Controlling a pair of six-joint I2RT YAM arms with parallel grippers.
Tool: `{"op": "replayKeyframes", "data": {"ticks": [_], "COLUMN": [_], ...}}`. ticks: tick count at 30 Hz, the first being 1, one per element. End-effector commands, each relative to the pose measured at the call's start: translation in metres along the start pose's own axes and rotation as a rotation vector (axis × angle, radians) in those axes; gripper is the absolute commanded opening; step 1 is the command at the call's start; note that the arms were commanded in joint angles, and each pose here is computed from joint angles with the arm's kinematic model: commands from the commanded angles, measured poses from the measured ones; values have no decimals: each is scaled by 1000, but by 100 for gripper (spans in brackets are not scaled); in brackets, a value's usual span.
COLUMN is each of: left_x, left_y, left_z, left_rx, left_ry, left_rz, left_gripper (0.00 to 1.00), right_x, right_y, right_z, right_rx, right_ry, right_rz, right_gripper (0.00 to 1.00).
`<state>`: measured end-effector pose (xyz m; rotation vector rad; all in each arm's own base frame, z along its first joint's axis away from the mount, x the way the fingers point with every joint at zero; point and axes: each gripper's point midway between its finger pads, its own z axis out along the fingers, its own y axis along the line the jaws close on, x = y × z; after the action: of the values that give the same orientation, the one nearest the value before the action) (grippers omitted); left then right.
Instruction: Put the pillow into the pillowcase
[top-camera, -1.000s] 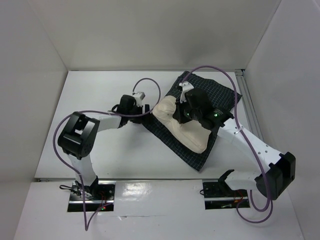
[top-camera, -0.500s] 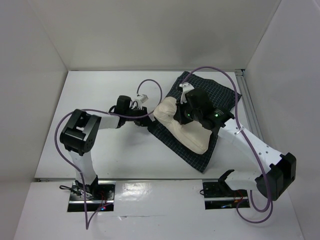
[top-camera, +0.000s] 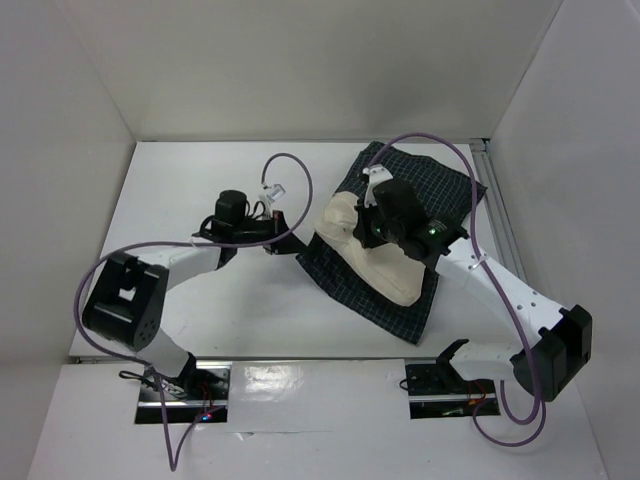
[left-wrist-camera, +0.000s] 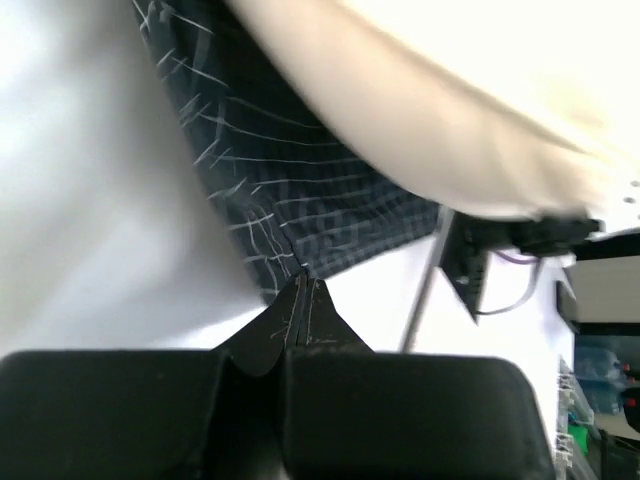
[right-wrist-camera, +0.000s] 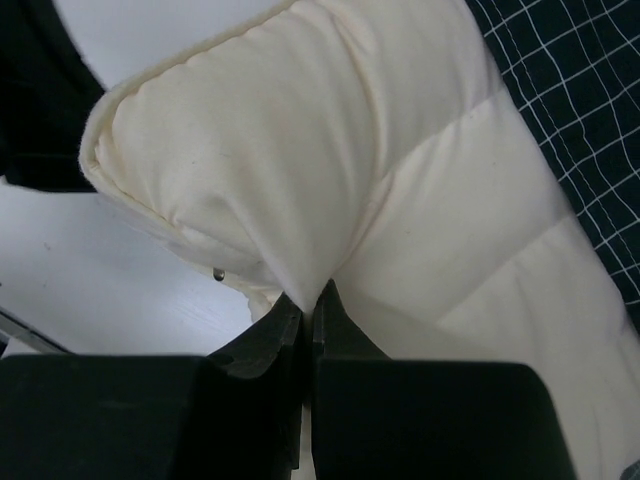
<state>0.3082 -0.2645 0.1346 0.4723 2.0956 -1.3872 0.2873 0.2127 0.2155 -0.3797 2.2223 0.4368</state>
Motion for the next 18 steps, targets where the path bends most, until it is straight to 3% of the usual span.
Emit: {"op": "replayKeyframes", "data": {"ticks": [1,9,15,18], "left_x": [-2,-6,7,17], "left_y": [-35,-57,-68,-74], "left_z": [-13,-41,-52,-59], "left_rx": [84,-37,-30,-24], "left_ry": [-15,-75,-62,-51], "left_rz": [-7,61,52,21], "left_gripper": [0,0,0,0], "right_x": [-12,-44,-63,-63], "right_y": [-18,-14,-10,-25], "right_z": [-5,-9,-12,3], "right_rx": [98,109,104,194], "right_ry": [-64,-125,-149,-138], "right_rz": [25,22,5,-4], "right_gripper": [0,0,0,0]}}
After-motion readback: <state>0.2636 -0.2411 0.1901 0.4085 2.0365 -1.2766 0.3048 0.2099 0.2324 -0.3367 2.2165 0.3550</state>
